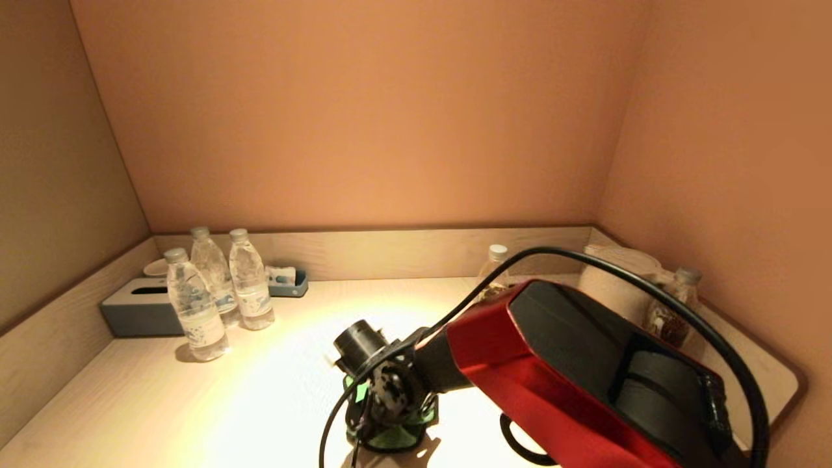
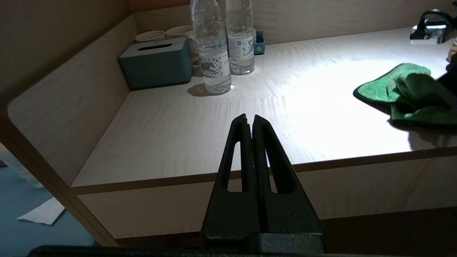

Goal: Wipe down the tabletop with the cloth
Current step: Sweep the stains on the table

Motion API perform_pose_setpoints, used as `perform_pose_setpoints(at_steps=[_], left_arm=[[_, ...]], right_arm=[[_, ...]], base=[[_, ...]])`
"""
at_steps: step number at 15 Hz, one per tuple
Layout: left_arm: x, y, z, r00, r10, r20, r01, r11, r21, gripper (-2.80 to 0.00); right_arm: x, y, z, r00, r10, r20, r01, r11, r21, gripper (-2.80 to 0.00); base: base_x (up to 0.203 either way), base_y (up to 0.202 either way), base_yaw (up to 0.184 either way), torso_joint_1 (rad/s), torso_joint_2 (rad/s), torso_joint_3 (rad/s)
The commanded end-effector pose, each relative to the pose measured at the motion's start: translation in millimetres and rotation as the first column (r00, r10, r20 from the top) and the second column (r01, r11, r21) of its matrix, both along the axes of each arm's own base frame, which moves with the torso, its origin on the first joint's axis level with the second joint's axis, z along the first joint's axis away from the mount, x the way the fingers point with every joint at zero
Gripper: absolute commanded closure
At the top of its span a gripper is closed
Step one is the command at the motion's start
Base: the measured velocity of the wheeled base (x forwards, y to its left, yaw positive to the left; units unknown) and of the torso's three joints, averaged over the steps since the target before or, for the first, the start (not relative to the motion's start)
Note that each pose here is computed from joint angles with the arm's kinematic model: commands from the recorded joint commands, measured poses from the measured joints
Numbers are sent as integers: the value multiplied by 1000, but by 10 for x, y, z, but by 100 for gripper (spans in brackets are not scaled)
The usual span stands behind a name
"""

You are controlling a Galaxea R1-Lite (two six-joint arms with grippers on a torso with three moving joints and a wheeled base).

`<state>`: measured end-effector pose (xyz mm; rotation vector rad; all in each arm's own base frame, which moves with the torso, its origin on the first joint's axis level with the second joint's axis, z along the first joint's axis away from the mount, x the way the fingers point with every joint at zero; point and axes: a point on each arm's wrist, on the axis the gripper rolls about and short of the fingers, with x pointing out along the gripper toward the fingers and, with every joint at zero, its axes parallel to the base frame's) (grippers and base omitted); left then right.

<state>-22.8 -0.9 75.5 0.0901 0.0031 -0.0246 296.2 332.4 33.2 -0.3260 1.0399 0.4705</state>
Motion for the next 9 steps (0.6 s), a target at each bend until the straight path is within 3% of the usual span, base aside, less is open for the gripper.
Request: perform_pose_setpoints(at_steps=[1,5,7,9], left_arm=[[0,0,0,1000,-2,0,2,1000,0,0],[0,0,0,1000,0,0,0,1000,0,0],[1,0,-4,1000,-2,-2,2,1000,0,0],[0,0,0,1000,0,0,0,1000,0,0]], right_arm=[[-229,141,44,998,61,-1,-61,998,7,0],[-478,477,33,980,197,16,-197,977,81,0],[-470,512,30,978,206,25,-208,974,91,0],[-353,665,108,976,202,78,-211,967,144,0]], base=[[0,0,0,0,0,0],[0,0,0,0,0,0],[0,0,0,0,0,0],[0,0,0,0,0,0]])
